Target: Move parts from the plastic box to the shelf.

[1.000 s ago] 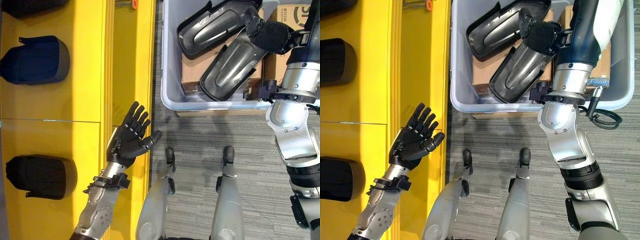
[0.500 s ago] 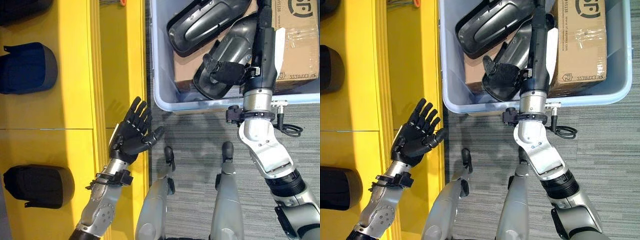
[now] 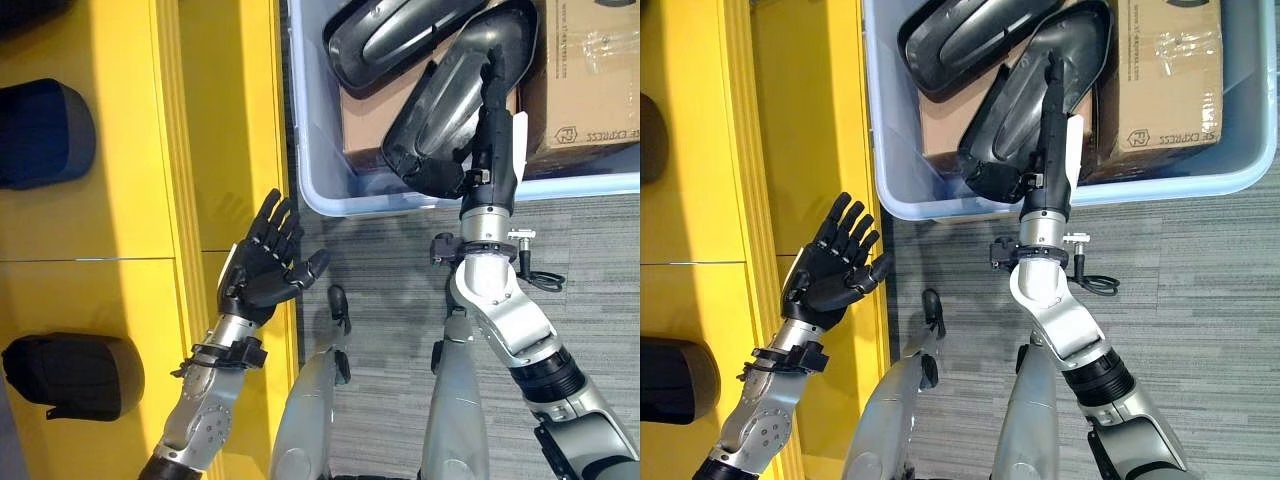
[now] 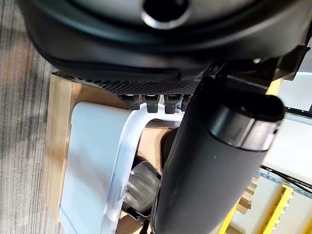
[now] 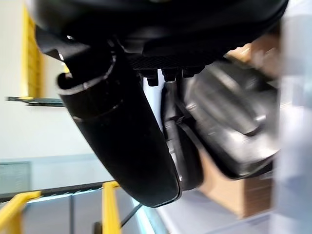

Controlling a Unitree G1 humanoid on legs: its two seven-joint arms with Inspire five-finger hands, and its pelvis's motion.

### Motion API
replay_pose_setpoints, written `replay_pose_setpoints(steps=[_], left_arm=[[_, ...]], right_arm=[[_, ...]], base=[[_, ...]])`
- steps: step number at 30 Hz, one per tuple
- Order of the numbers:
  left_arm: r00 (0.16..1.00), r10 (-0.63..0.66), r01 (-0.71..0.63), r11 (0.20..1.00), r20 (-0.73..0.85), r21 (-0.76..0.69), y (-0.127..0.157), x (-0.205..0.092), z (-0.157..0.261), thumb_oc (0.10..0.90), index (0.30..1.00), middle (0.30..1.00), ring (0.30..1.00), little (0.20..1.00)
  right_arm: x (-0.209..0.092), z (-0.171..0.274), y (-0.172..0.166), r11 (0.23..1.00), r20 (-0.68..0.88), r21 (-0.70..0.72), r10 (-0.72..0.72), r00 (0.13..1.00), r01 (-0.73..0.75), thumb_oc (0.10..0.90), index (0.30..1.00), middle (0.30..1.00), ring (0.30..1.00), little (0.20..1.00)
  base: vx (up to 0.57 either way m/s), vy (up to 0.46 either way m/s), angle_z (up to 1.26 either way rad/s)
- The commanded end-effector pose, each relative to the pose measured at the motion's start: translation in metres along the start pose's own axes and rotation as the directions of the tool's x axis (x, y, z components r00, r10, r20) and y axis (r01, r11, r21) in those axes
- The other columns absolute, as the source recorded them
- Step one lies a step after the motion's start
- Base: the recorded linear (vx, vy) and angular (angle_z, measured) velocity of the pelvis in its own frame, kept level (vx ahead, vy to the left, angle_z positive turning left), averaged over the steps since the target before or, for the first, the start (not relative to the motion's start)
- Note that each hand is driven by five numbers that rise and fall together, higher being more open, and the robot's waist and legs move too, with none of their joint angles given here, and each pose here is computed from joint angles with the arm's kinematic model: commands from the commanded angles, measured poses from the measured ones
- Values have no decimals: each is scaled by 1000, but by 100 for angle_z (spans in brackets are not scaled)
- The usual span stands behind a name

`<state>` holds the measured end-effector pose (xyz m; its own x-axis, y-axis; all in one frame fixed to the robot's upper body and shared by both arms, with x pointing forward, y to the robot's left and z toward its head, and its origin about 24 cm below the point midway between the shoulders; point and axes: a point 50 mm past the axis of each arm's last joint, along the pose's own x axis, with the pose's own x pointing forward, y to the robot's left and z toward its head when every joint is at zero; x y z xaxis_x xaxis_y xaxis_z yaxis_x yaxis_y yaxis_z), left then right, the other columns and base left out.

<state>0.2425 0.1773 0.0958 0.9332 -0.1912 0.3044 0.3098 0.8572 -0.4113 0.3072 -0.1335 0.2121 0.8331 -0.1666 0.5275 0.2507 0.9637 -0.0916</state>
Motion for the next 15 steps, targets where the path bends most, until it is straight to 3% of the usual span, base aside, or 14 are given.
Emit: replay_pose_setpoints(steps=[1,7,15], left_arm=[[969,-99,105,994,225,-12,-27,6,28,900,1000,1000,1000,1000],[967,-121,120,993,223,17,-30,8,27,900,1000,1000,1000,1000],[971,-85,90,996,223,-16,-28,10,24,900,1000,1000,1000,1000]], right_arm=[[5,45,2,997,253,72,1,967,-20,900,1000,1000,1000,1000],[4,31,10,998,167,10,63,984,-66,900,1000,1000,1000,1000],[9,31,14,996,215,-43,84,973,-77,900,1000,1000,1000,1000]], base=[[0,0,0],[0,0,0],[10,67,-3]])
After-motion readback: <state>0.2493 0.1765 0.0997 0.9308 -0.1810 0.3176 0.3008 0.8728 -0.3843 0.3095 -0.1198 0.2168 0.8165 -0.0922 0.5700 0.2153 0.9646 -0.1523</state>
